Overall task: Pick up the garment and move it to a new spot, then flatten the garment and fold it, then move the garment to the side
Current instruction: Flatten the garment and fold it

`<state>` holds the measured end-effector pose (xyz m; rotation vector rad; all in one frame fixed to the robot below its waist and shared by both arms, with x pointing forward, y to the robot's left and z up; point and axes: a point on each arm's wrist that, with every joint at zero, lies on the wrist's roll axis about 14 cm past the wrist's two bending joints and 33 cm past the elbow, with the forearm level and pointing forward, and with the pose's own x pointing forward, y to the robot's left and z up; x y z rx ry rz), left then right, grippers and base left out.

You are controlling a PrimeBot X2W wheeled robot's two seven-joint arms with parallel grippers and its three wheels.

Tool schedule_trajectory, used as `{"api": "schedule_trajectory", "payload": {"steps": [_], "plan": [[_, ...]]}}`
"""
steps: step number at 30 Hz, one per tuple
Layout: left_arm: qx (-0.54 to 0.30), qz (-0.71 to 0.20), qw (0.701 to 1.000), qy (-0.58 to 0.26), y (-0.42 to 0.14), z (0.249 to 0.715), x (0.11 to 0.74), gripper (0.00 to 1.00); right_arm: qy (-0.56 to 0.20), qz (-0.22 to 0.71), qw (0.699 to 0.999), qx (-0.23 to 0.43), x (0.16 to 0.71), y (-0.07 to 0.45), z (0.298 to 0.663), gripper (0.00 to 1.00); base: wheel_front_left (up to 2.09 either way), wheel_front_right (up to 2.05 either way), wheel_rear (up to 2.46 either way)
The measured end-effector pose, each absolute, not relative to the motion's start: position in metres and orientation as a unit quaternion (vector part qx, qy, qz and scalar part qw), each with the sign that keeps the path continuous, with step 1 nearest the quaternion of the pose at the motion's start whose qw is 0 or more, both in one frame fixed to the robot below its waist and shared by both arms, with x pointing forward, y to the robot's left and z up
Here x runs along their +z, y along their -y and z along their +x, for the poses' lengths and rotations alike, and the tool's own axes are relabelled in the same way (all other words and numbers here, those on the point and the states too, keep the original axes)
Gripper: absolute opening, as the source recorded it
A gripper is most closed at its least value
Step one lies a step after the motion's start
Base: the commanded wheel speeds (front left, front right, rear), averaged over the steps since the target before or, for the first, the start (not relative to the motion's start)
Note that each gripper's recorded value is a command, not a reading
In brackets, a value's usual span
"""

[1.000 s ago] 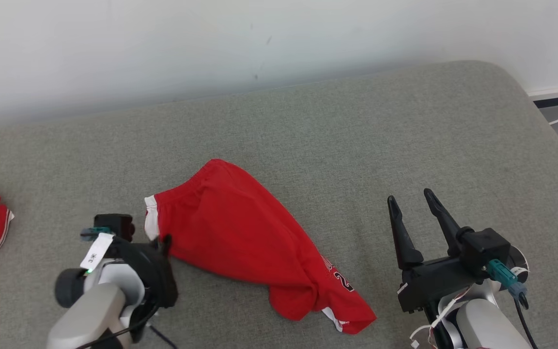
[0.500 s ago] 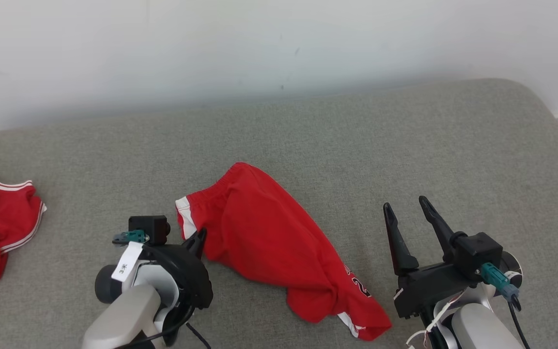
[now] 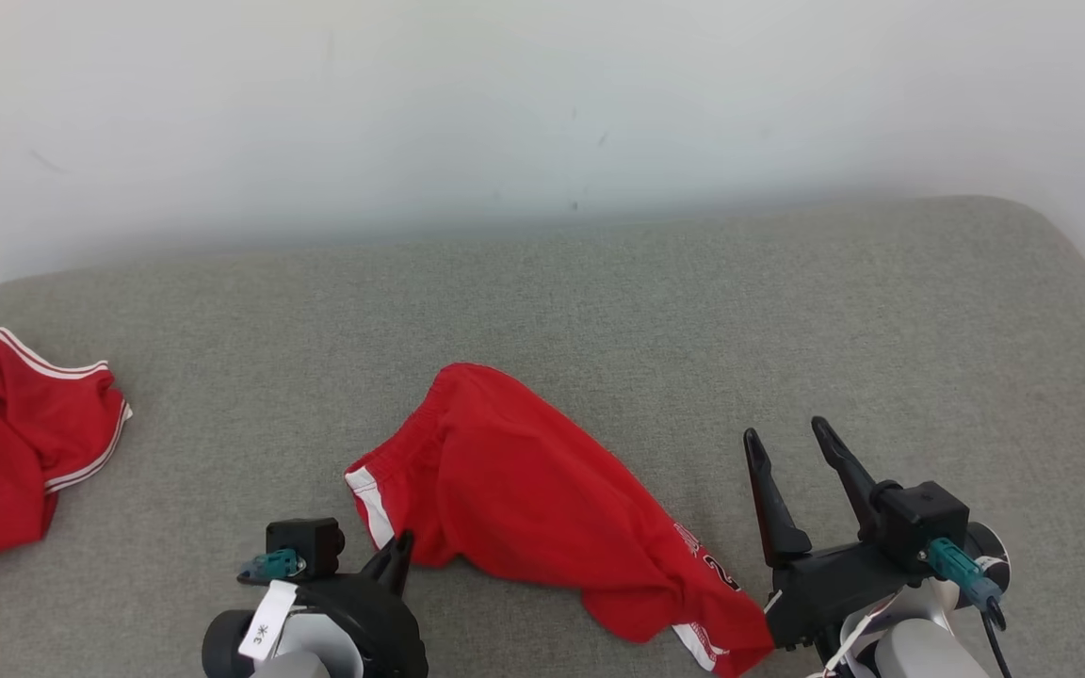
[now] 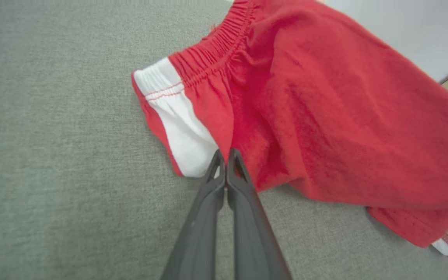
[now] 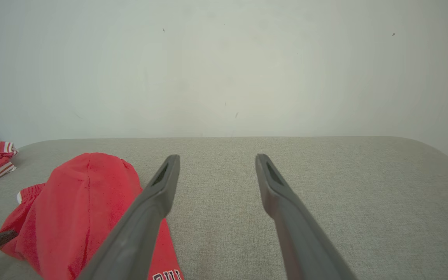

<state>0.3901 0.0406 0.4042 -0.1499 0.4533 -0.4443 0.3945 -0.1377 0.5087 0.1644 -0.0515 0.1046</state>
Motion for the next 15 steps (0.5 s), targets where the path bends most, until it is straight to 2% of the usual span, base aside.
{"api": "schedule_trajectory", "payload": {"steps": [5,6,7,15], "plan": [[-0.212,-0.076,0.953,-0.202,-0.042,0.392,0.414,0.00,0.028,0.083,0.994,0.058,0.511,0.133,0.394,1.00,0.00,0.00,0.00],[-0.208,-0.077,0.955,-0.198,-0.043,0.393,0.416,0.31,0.029,0.083,0.994,0.060,0.512,0.132,0.394,1.00,0.00,0.00,0.00],[-0.204,-0.075,0.956,-0.196,-0.044,0.393,0.417,1.00,0.030,0.083,0.994,0.061,0.512,0.131,0.394,1.00,0.00,0.00,0.00],[-0.177,-0.058,0.972,-0.145,-0.060,0.402,0.441,1.00,0.030,0.094,0.993,0.071,0.513,0.127,0.389,1.00,0.00,0.00,0.00]]}}
